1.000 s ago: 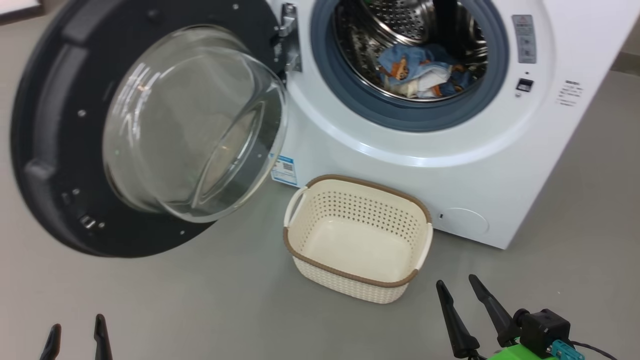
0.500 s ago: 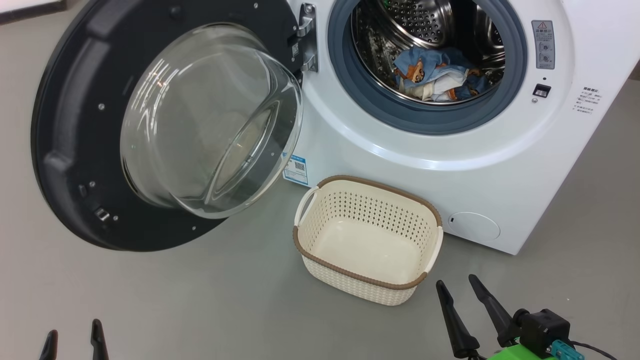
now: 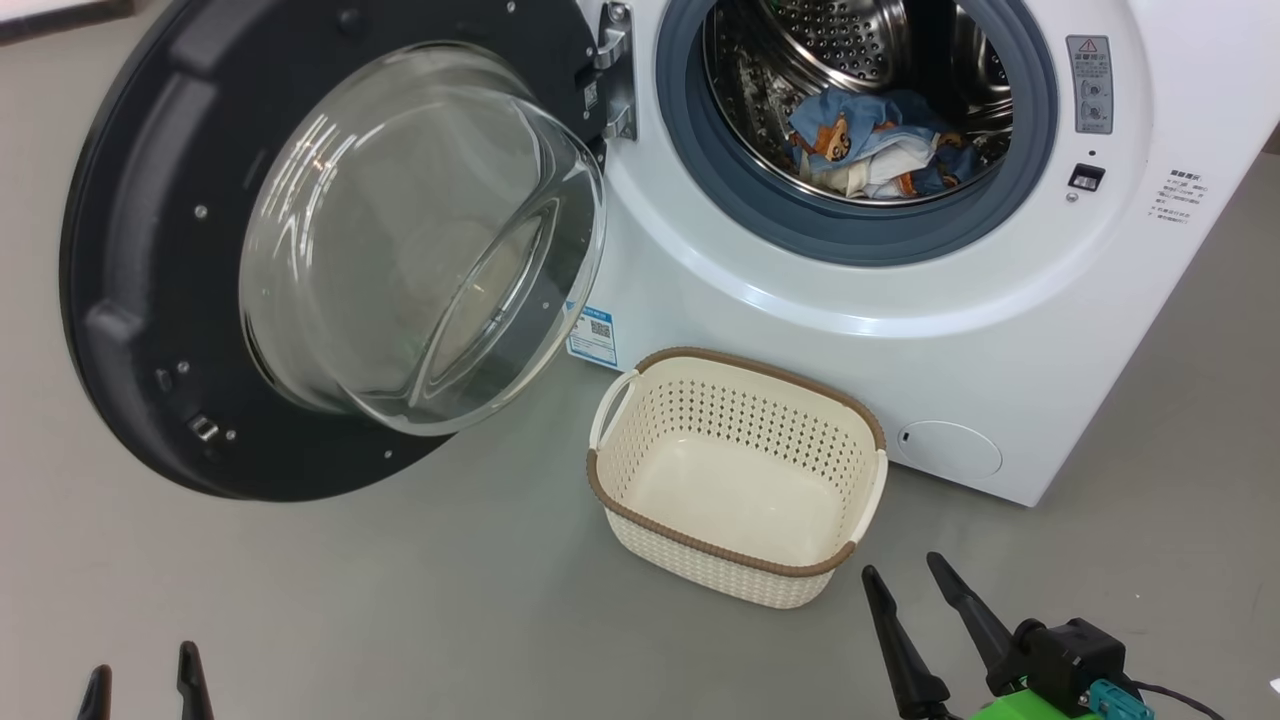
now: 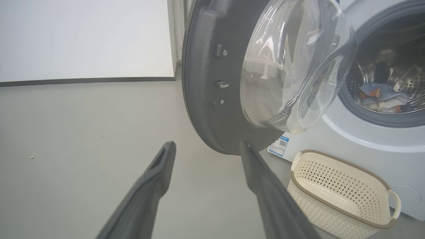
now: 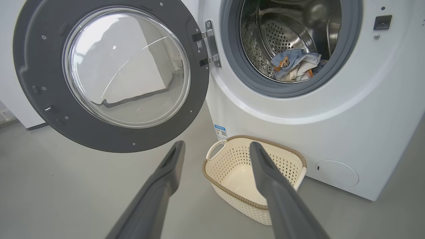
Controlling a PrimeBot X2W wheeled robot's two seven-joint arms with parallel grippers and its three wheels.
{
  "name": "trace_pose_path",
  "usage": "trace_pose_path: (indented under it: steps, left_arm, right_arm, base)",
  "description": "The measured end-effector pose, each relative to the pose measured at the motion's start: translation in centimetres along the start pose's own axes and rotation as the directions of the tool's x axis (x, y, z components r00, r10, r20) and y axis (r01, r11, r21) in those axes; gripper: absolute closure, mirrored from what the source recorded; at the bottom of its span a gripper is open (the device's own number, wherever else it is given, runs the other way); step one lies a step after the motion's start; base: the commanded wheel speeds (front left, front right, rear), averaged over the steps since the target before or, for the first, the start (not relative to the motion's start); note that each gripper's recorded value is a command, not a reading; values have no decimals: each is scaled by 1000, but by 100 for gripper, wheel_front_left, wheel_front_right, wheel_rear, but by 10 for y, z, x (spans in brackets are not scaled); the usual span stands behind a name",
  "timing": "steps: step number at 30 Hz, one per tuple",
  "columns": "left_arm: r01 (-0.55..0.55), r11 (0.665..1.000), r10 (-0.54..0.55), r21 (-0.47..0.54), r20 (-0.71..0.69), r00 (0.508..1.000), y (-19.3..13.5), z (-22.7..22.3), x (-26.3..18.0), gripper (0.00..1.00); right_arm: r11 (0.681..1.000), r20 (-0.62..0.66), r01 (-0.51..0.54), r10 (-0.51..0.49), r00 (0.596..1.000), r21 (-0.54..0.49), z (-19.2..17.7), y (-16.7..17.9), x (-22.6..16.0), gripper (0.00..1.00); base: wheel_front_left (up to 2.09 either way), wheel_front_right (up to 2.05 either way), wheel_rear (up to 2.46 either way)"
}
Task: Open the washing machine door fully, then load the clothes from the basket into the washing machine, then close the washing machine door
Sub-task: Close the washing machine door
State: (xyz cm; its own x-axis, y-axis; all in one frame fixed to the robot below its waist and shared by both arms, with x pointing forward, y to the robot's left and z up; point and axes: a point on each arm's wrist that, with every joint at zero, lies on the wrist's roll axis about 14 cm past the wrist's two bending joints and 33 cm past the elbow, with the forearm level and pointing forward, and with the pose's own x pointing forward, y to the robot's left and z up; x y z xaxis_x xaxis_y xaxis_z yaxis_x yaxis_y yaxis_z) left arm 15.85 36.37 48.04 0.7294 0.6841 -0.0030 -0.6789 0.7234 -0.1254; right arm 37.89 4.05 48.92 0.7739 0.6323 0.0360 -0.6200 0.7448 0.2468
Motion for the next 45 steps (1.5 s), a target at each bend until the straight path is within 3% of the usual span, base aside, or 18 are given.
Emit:
trace_pose_path:
  steps: [8,9,10,11,12,19,25,37,45]
  left_arm:
    - [1,1000,-1,-9,0,1000,-1,0,0,0]
    - [1,1000,-1,-9,-1,1000,-1,0,0,13]
    - [1,1000,-1,-9,-2,1000,-1,-1,0,56]
    - [1,1000,-1,-8,-6,1000,-1,-2,0,82]
    - [2,1000,-2,-8,-11,1000,-1,-4,-1,100]
    - [0,1000,-1,-16,-23,1000,-1,-8,-1,100]
    - [-53,984,54,-169,1,999,15,-2,3,100]
    - [-47,964,95,-261,174,980,42,54,31,100]
    - [-27,922,142,-386,273,952,66,100,55,100]
  right_arm:
    - [1000,-2,0,0,1000,-3,0,0,0,0]
    - [1000,-2,1,-1,1000,-3,0,0,0,0]
    - [1000,-2,1,-1,1000,-3,0,0,-1,0]
    - [1000,-1,1,-1,1000,-3,0,0,-1,0]
    - [1000,-1,2,-2,1000,-3,0,0,-1,0]
    - [1000,1,6,-6,1000,-4,1,-2,-1,0]
    - [1000,5,8,-8,1000,-3,2,-2,-2,0]
    - [1000,12,15,-15,1000,10,4,-3,-3,0]
    - [1000,12,13,-14,1000,8,5,-1,-6,0]
  base:
    - [0,0,0]
    - [0,0,0]
    - [0,0,0]
    - [0,0,0]
    - [0,0,0]
    - [0,0,0]
    - [0,0,0]
    - [0,0,0]
    - [0,0,0]
